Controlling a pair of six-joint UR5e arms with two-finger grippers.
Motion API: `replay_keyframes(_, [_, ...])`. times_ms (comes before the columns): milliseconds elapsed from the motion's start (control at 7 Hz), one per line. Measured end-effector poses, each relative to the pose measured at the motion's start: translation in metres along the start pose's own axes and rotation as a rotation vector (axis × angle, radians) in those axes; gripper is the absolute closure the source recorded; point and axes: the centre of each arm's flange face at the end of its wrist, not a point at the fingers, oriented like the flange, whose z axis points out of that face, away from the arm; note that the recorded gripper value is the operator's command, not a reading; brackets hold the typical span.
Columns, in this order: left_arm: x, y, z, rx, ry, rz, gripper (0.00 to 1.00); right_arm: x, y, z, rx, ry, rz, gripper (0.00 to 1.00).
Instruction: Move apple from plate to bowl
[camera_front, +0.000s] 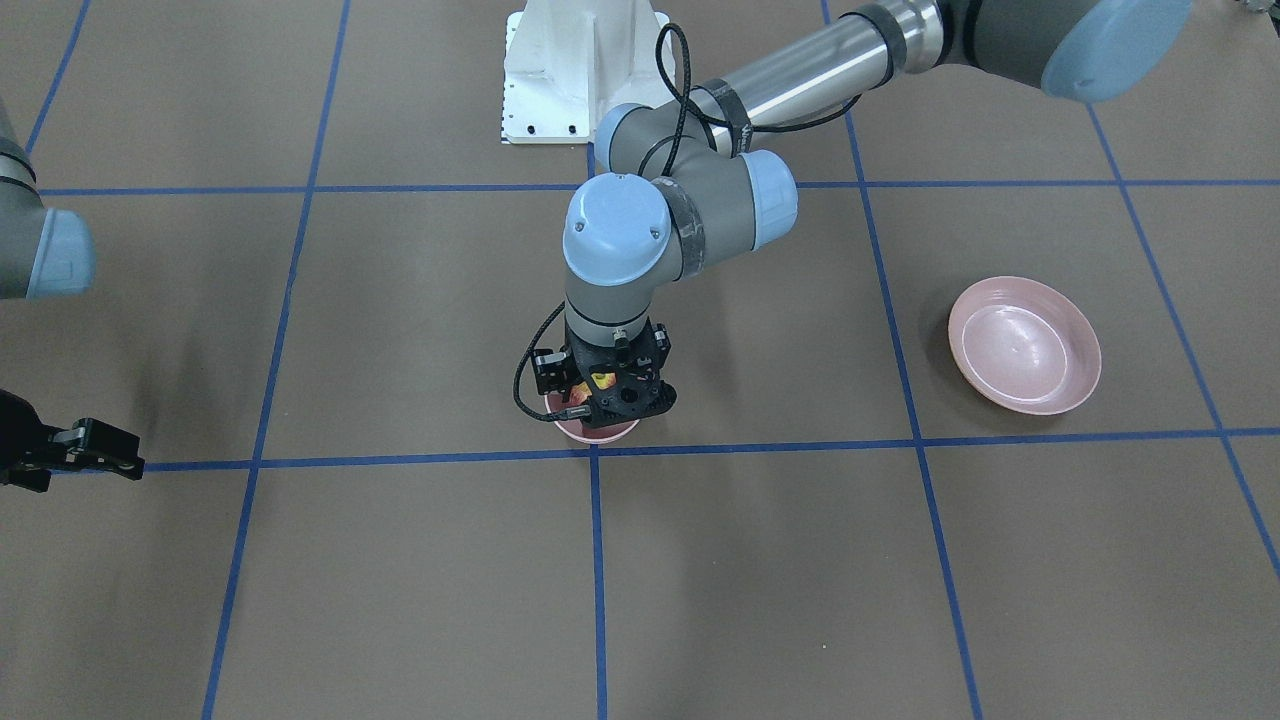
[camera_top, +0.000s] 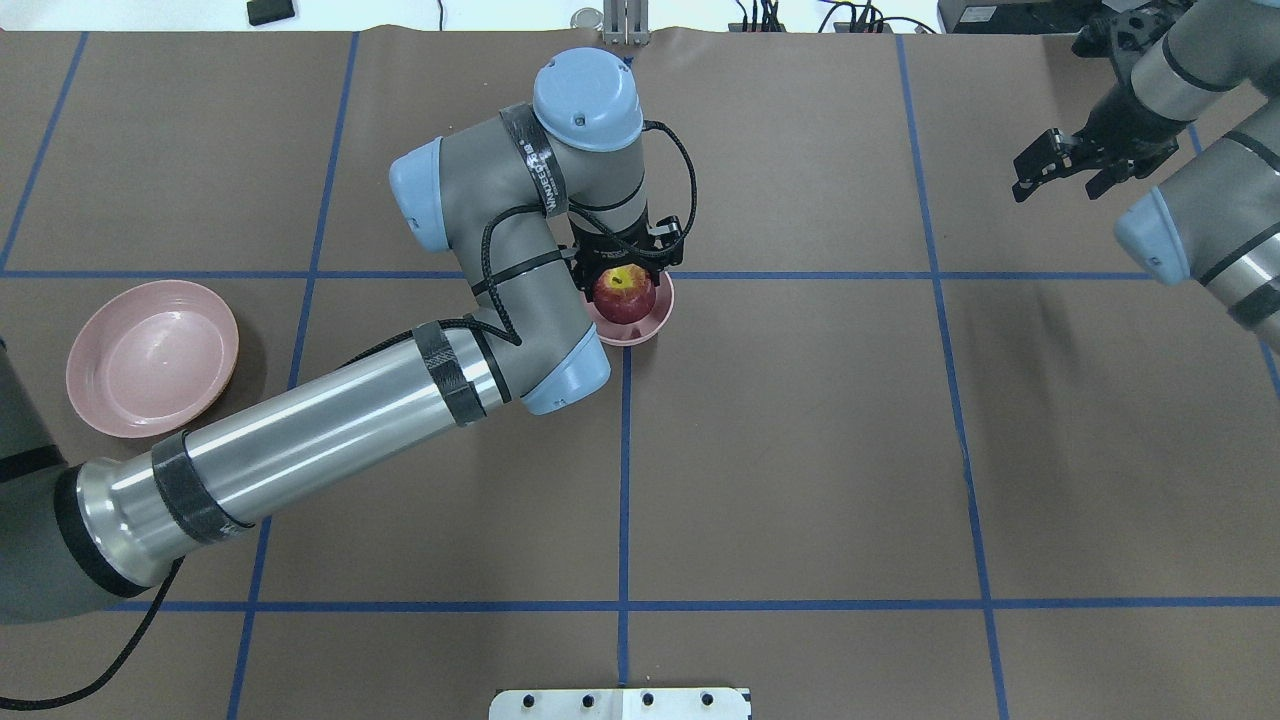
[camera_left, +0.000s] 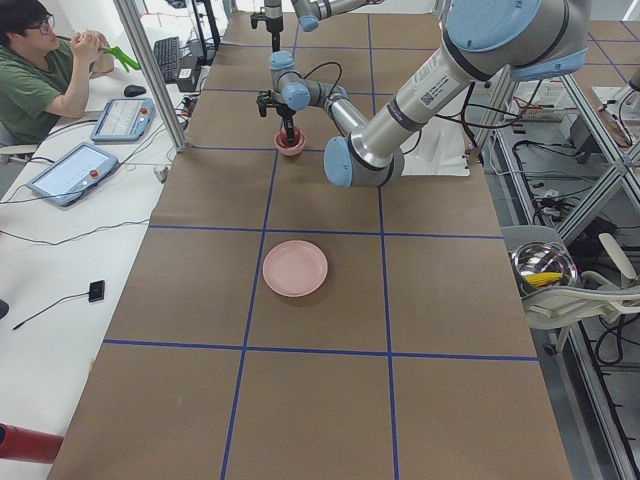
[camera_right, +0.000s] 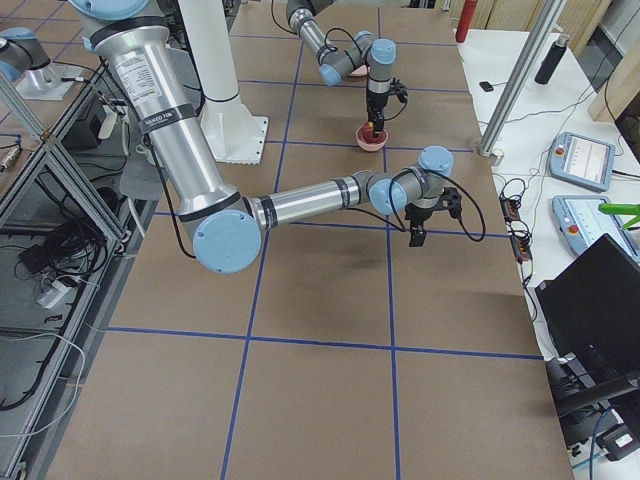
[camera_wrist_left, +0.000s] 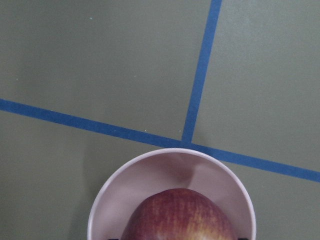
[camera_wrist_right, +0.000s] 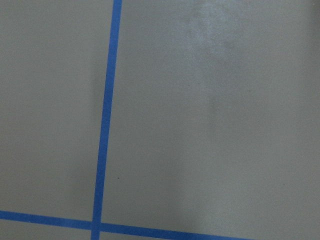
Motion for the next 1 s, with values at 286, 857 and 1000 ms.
replay_keyframes(286, [0.001,0.002,0.006,0.044,-0.008,0.01,0.02,0.004,-0.001,-0.003,0.003,-0.001,-0.003,0.0])
replay_keyframes(857, [-0.039,-0.027,-0.08,0.09,-0.072,0.118,0.02,0.053,0.001,-0.025,0.029,0.016,0.024,0.0])
replay_keyframes(1000, [-0.08,-0.035,-0.102,0.109,-0.078,0.157,0.02,0.08,0.014,-0.026,0.027,0.029,0.011,0.0])
